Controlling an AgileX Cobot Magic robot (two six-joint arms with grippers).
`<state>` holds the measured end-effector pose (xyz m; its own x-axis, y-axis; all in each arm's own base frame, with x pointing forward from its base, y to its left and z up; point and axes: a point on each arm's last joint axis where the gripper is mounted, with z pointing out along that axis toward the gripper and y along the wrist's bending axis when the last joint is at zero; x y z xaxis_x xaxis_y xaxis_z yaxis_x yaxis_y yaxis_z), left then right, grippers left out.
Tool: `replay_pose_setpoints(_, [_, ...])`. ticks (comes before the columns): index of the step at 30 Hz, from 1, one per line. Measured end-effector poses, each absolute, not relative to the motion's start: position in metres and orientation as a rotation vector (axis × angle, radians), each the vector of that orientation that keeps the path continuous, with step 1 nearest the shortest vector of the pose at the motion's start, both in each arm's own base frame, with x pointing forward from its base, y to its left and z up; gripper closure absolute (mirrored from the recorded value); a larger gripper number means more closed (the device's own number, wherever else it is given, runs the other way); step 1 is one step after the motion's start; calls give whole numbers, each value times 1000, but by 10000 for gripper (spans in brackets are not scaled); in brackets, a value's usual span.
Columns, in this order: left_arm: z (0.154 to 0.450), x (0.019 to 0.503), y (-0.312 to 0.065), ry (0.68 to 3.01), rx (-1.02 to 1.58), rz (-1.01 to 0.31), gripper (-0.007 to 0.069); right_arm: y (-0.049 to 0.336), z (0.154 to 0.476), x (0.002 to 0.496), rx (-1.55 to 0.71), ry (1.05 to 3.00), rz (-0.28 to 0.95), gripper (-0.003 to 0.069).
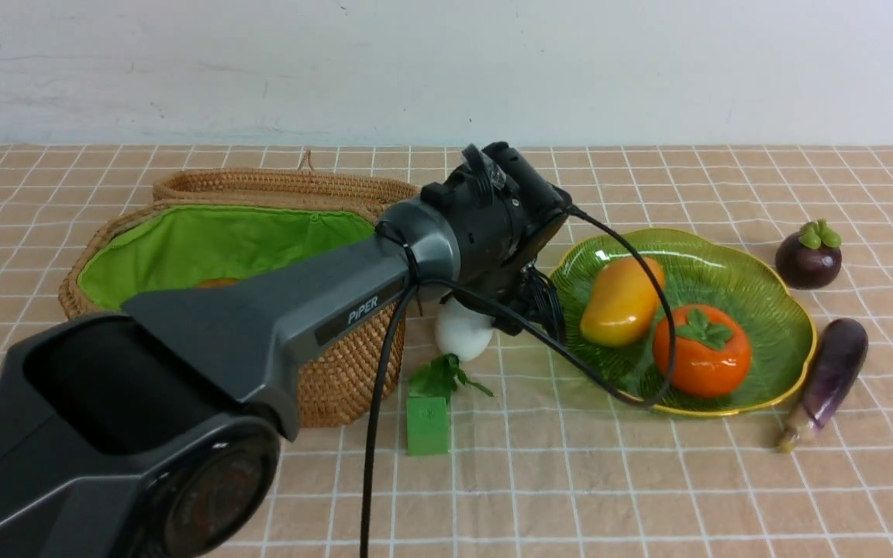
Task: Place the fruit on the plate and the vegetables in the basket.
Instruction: Take a daikon with your left arm and place it on the basket on the left.
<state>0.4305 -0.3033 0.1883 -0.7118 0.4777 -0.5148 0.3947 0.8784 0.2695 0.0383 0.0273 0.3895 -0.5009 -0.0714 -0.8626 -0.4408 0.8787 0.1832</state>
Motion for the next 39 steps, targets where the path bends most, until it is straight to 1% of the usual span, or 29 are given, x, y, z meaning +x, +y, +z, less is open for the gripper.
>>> replay_pose_setpoints(5, [184, 432, -303, 2446, 624, 198, 138, 27, 389, 38, -372, 2063, 473, 517])
replay_pose_setpoints(9, [184, 432, -304, 2458, 612, 189, 169, 27, 389, 39, -389, 2058, 458, 517])
replay_pose_setpoints(18, [185, 431, -303, 2482, 596, 182, 169, 27, 389, 39, -394, 2057, 456, 517])
replay_pose_setpoints(25, [194, 424, -305, 2564, 557, 199, 169, 27, 390, 39, -396, 2055, 454, 517])
replay_pose_setpoints(29, [198, 420, -311, 2585, 548, 172, 171, 27, 390, 39, -395, 2047, 456, 517])
replay_pose_setpoints(30, [199, 419, -312, 2586, 546, 162, 165, 27, 390, 39, -396, 2047, 455, 517])
replay_pose_setpoints(36, [199, 419, -313, 2591, 543, 154, -11, 27, 390, 39, -396, 2047, 455, 517])
replay_pose_setpoints(39, [198, 419, -314, 2588, 543, 150, -37, 27, 390, 39, -396, 2047, 455, 517])
